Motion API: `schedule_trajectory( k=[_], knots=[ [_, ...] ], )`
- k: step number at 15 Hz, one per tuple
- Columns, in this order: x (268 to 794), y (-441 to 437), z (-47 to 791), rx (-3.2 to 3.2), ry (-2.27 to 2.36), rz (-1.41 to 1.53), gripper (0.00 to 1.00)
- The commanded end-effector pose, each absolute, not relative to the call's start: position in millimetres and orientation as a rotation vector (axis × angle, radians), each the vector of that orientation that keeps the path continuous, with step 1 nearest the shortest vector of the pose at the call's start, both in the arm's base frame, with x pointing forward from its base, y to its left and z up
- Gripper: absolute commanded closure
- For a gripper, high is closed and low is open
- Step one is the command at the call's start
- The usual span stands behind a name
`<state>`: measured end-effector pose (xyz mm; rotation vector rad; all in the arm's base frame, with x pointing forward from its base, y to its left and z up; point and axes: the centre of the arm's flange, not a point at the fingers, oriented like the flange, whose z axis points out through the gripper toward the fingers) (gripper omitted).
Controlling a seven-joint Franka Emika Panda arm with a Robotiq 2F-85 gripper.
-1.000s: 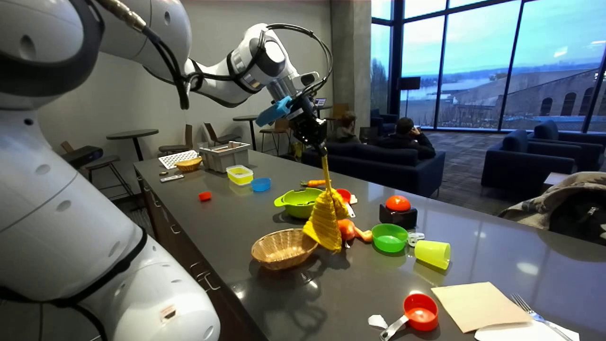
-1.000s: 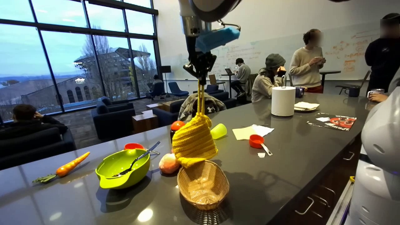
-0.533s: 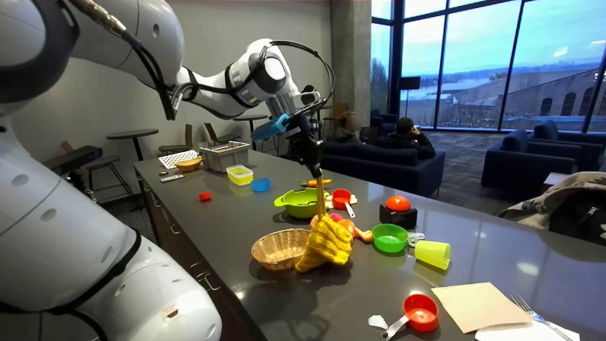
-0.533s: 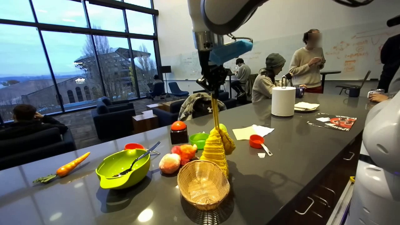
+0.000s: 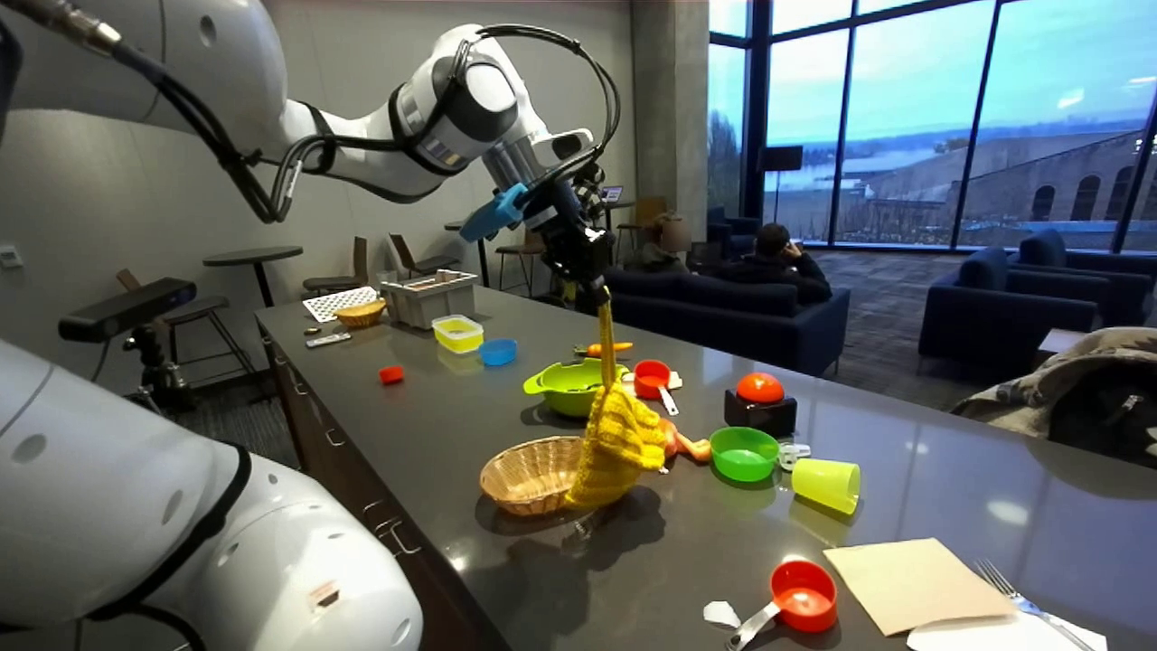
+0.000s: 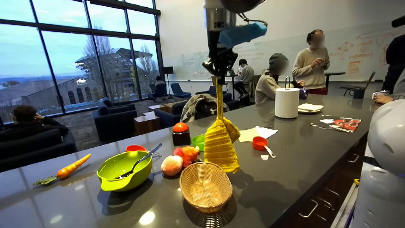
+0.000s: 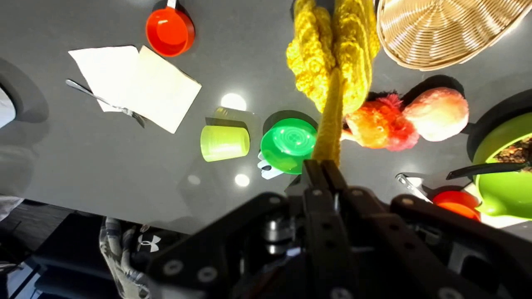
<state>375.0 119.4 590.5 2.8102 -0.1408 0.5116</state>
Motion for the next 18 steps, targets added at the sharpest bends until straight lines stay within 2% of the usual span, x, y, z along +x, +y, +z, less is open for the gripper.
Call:
schedule_trajectory(
  k=[1,5,6,11,12,18],
  knots=[
    [356,128,599,2.803,-0.166,0.584,0.99],
    [353,136,593,2.801,-0.168,0.616,0.99],
    [359,135,597,2.792,-0.148,0.579,0.96],
    [359,137,592,2.792,-0.148,0.586,0.96],
    [359,137,592,2.792,-0.148,0.586,0.99],
    [353,182,636,2.71,0.016,0.624,0.99]
  ],
)
